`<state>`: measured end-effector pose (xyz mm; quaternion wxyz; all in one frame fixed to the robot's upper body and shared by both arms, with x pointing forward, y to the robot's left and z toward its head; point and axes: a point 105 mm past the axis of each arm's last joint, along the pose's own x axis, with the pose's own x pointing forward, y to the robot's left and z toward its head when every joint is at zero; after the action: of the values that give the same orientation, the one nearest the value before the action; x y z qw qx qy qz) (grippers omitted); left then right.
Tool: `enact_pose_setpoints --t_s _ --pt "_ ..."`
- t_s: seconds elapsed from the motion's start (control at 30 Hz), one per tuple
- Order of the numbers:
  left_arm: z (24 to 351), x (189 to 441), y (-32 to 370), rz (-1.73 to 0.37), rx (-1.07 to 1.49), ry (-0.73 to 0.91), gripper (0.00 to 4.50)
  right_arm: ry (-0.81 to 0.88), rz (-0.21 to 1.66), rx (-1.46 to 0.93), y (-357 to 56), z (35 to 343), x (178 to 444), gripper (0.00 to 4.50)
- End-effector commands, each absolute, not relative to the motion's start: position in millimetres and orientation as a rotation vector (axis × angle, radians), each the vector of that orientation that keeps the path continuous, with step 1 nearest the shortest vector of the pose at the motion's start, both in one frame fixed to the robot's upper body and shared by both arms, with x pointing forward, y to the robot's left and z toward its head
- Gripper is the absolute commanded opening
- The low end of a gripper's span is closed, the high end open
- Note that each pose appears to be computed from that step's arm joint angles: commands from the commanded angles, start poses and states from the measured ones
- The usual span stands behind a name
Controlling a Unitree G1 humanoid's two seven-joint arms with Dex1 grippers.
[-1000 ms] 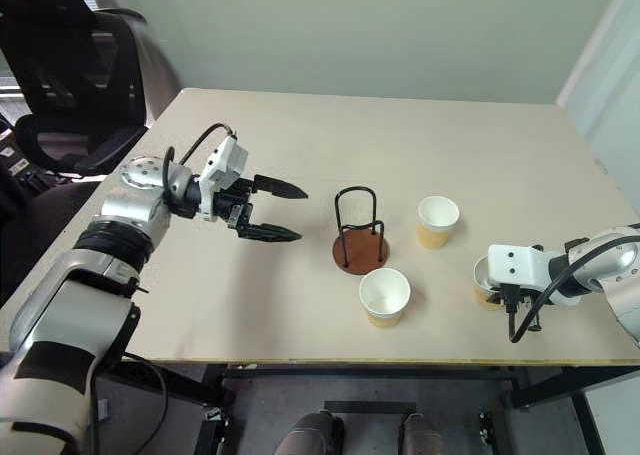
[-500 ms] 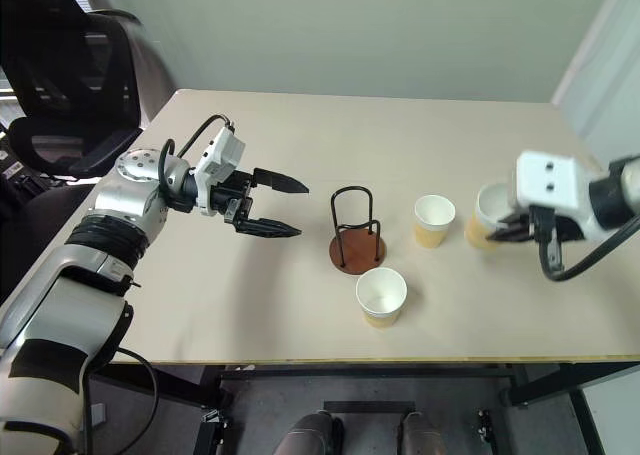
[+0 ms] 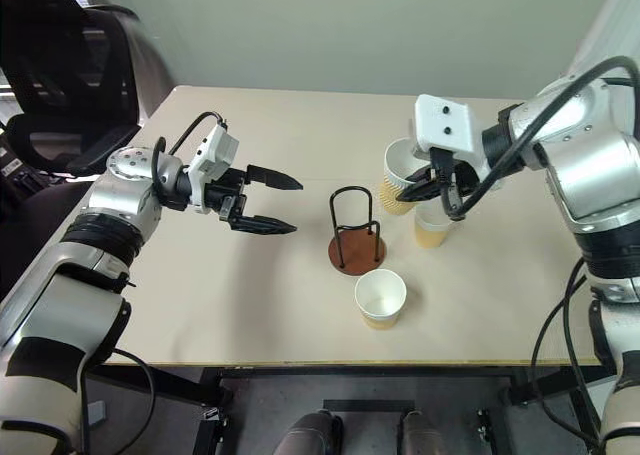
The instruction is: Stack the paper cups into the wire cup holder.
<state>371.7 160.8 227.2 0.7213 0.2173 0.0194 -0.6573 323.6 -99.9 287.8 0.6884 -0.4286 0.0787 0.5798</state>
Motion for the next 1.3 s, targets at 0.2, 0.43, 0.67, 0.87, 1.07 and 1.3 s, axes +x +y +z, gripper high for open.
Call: enact_pose_setpoints --t_s 0.2,0.43,0.67,0.87,1.07,1.3 --pt "238 367 167 -1.464 0.495 0.002 4.5 0.082 1.345 -1.001 -72 299 326 0.05" --pt "236 366 171 -1.453 0.492 0.01 4.5 0.076 1.424 -0.978 -53 289 318 0.05" --pt "236 367 172 -1.448 0.488 0.006 4.5 0.102 1.449 -0.99 -47 274 318 0.05" --pt "236 367 172 -1.449 0.483 0.005 4.5 0.117 1.393 -1.066 -50 258 330 0.05" --pt "236 367 171 -1.451 0.481 0.005 4.5 0.099 1.383 -1.074 -47 258 333 0.63" --pt "235 367 168 -1.459 0.475 0.002 4.5 0.02 1.382 -0.953 -37 279 329 3.08"
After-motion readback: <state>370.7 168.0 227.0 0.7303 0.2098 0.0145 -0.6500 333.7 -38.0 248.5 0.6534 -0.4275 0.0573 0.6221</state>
